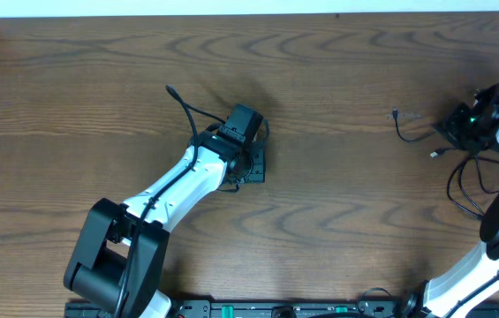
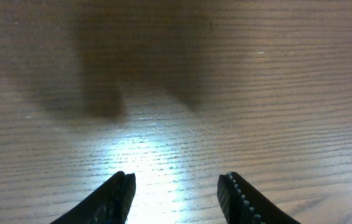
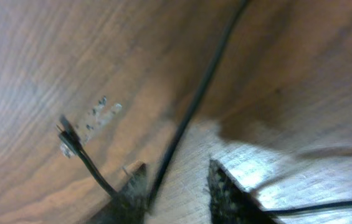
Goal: Untangle cables
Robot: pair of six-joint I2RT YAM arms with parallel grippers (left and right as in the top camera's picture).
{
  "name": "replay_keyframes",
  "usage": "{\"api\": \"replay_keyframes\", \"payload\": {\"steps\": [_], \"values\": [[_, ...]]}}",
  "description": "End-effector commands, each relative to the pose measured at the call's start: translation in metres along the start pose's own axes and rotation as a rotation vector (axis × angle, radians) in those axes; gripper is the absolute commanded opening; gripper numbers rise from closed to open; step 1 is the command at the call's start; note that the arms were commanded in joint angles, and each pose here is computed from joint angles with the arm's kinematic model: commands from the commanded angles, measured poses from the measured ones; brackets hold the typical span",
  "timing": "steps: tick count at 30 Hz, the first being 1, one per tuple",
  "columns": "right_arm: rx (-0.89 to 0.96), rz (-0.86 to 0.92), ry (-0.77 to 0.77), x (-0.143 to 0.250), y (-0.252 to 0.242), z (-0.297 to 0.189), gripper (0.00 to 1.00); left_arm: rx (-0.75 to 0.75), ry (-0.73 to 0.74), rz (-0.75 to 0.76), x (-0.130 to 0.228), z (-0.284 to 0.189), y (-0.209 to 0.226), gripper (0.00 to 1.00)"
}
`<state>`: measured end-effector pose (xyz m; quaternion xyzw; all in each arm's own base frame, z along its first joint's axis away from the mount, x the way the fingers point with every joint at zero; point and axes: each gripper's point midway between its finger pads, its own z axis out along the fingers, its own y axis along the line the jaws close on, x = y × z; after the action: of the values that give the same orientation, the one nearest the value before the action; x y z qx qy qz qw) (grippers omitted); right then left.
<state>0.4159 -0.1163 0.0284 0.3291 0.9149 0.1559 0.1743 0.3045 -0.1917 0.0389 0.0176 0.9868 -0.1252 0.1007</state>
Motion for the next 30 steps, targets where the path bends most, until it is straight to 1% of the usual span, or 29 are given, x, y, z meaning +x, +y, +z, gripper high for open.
{"api": "replay_keyframes", "payload": {"steps": [1, 3, 7, 10, 13, 19, 22, 25, 27, 30], "values": [[-0.030, -0.018, 0.021, 0.006, 0.011, 0.007, 0.08, -0.005, 0.013, 0.006, 0.003, 0.003, 0.001, 0.48], [-0.060, -0.022, 0.027, 0.007, 0.016, 0.007, 0.01, -0.006, 0.014, 0.006, 0.004, 0.003, 0.001, 0.48], [-0.132, -0.039, 0.036, 0.008, 0.029, 0.001, 0.01, -0.006, 0.016, 0.006, 0.004, 0.003, 0.001, 0.48], [-0.170, -0.061, 0.008, 0.002, 0.037, -0.014, 0.01, -0.006, 0.016, 0.006, 0.004, 0.003, 0.001, 0.48], [-0.191, -0.082, -0.056, -0.009, 0.047, -0.040, 0.01, -0.006, 0.016, 0.006, 0.004, 0.003, 0.001, 0.48], [-0.212, -0.116, -0.219, -0.028, 0.059, -0.111, 0.01, -0.006, 0.016, 0.006, 0.004, 0.003, 0.001, 0.48], [-0.145, -0.084, -0.267, -0.029, 0.042, -0.137, 0.01, -0.006, 0.016, 0.006, 0.004, 0.003, 0.001, 0.48], [-0.024, -0.038, -0.286, -0.027, 0.012, -0.150, 0.01, -0.006, 0.016, 0.006, 0.004, 0.003, 0.001, 0.48], [0.081, -0.022, -0.285, -0.026, -0.014, -0.153, 0.01, -0.006, 0.016, 0.006, 0.004, 0.003, 0.001, 0.48], [0.306, 0.060, -0.287, -0.022, -0.066, -0.163, 0.01, -0.006, 0.016, 0.006, 0.004, 0.003, 0.001, 0.48]]}}
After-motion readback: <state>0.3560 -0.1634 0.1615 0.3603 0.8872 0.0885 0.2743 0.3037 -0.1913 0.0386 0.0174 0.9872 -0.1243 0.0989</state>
